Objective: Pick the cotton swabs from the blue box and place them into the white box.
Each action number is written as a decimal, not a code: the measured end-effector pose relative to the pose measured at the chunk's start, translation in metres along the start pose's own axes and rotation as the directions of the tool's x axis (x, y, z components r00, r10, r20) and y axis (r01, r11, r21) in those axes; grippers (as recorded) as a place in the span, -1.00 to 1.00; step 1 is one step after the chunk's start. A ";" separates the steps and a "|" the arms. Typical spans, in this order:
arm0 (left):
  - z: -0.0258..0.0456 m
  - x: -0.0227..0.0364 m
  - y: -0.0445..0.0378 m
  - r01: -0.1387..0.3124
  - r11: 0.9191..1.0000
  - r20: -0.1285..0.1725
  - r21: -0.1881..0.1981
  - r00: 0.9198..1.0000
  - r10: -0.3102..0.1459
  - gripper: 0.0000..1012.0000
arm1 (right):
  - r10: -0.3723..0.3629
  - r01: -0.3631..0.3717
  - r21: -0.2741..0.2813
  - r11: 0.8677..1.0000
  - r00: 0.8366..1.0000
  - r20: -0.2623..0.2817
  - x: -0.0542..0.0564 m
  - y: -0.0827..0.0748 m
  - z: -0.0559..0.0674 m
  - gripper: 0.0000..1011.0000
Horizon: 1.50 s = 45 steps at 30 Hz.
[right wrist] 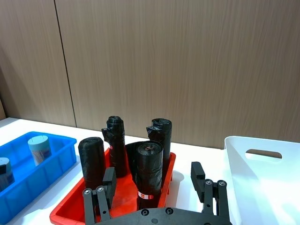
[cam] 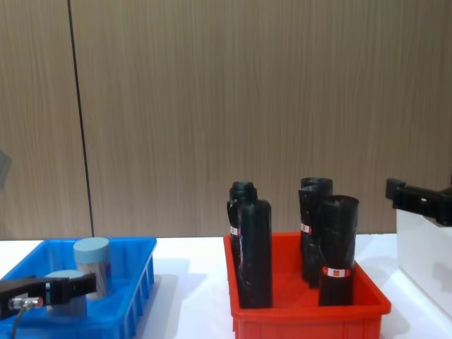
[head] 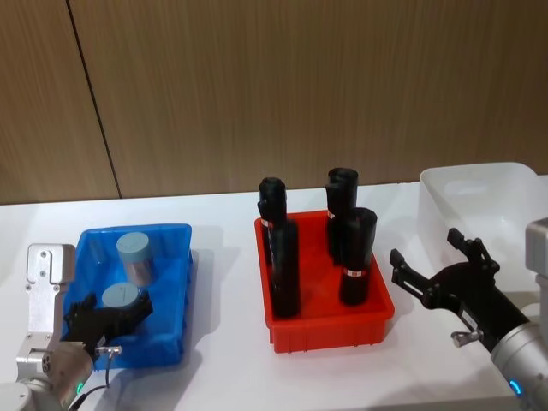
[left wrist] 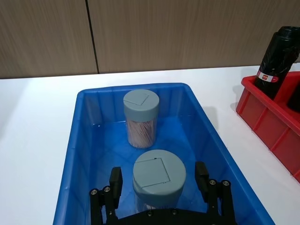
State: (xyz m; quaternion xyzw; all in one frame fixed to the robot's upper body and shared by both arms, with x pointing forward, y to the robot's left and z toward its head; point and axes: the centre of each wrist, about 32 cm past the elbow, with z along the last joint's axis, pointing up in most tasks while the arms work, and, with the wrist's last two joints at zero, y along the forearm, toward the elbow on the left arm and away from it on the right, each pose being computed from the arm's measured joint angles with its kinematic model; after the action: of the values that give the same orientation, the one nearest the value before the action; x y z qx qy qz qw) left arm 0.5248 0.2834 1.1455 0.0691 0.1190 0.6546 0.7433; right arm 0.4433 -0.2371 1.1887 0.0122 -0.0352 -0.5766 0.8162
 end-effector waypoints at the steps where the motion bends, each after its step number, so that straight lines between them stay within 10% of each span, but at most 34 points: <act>1: -0.0001 0.0006 -0.0004 0.003 1.000 0.003 -0.003 1.000 -0.003 0.96 | 0.000 0.000 0.000 1.000 1.000 0.000 0.000 0.000 0.000 0.98; 13: -0.0001 0.0049 -0.0028 0.016 1.000 0.013 -0.011 1.000 -0.016 0.34 | 0.000 0.000 0.000 1.000 1.000 0.000 0.000 0.000 0.000 0.98; 28: 0.0028 0.0062 -0.0002 0.028 0.999 0.011 -0.031 1.000 -0.028 0.30 | 0.000 0.000 0.000 1.000 1.000 0.000 0.000 0.000 0.000 0.98; 38: 0.0215 -0.0006 0.0041 0.078 0.992 0.050 -0.098 0.996 -0.073 0.30 | 0.000 0.000 0.000 1.000 1.000 0.000 0.000 0.000 0.000 0.98; 45: 0.0517 -0.0118 0.0073 0.171 0.971 0.106 -0.169 0.982 -0.155 0.30 | 0.000 0.000 0.000 1.000 1.000 0.000 0.000 0.000 0.000 0.98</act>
State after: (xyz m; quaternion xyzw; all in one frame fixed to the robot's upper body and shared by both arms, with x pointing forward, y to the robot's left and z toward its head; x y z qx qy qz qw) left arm 0.5303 0.2755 1.1982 0.0226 0.0314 0.5953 0.8026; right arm 0.4433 -0.2371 1.1887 0.0122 -0.0351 -0.5766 0.8162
